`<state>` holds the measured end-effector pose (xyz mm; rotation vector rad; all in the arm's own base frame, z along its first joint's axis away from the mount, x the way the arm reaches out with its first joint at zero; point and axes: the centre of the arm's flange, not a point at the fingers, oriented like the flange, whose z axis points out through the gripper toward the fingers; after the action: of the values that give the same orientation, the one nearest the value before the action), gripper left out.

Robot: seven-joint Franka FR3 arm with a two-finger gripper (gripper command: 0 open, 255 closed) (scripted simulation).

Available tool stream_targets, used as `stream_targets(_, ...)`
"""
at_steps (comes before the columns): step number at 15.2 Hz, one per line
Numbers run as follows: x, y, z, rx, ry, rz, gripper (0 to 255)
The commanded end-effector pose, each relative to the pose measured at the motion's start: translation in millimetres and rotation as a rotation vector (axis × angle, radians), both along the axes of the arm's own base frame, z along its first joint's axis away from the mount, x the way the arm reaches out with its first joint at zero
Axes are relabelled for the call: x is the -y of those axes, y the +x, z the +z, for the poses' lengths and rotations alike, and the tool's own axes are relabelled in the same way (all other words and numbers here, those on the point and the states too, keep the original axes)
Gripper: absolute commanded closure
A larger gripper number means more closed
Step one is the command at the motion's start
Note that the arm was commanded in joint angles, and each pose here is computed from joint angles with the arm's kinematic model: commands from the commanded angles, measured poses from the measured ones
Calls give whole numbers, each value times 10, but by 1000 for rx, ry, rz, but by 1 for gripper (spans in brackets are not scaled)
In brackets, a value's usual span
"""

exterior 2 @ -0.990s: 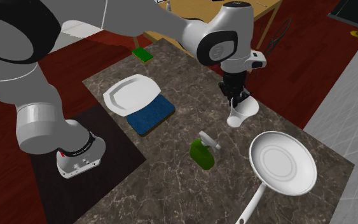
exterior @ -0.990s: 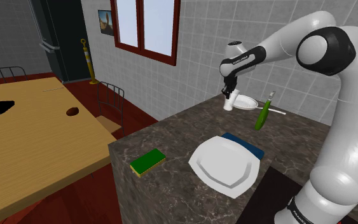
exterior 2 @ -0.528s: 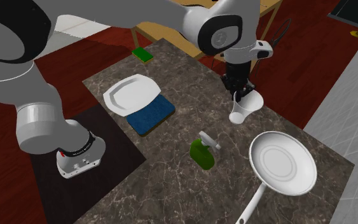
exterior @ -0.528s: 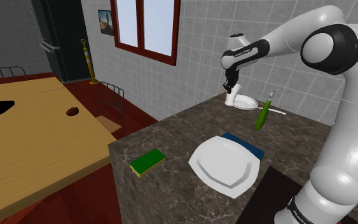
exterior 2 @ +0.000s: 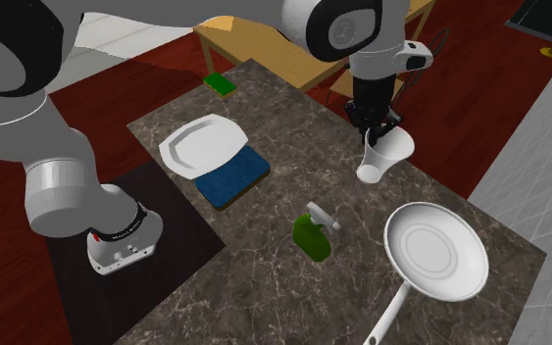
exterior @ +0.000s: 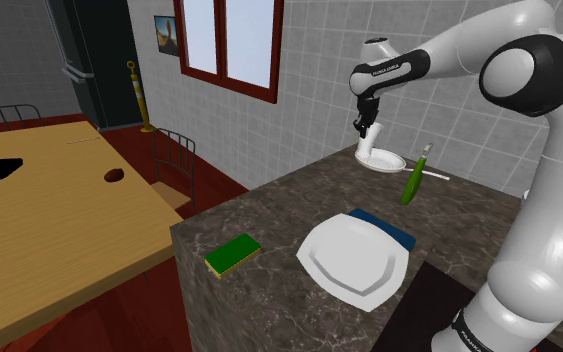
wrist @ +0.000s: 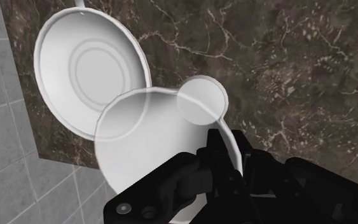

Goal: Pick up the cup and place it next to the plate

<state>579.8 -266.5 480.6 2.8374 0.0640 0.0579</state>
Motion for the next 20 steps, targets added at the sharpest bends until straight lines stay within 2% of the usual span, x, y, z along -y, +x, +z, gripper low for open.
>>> stream_targets(1, 7, 0, 119, 0, 0, 0, 255)
stream_targets(15, 7, 0, 851, 0, 0, 0, 255)
stream_targets(20, -576, -310, 853, 0, 0, 0, 255)
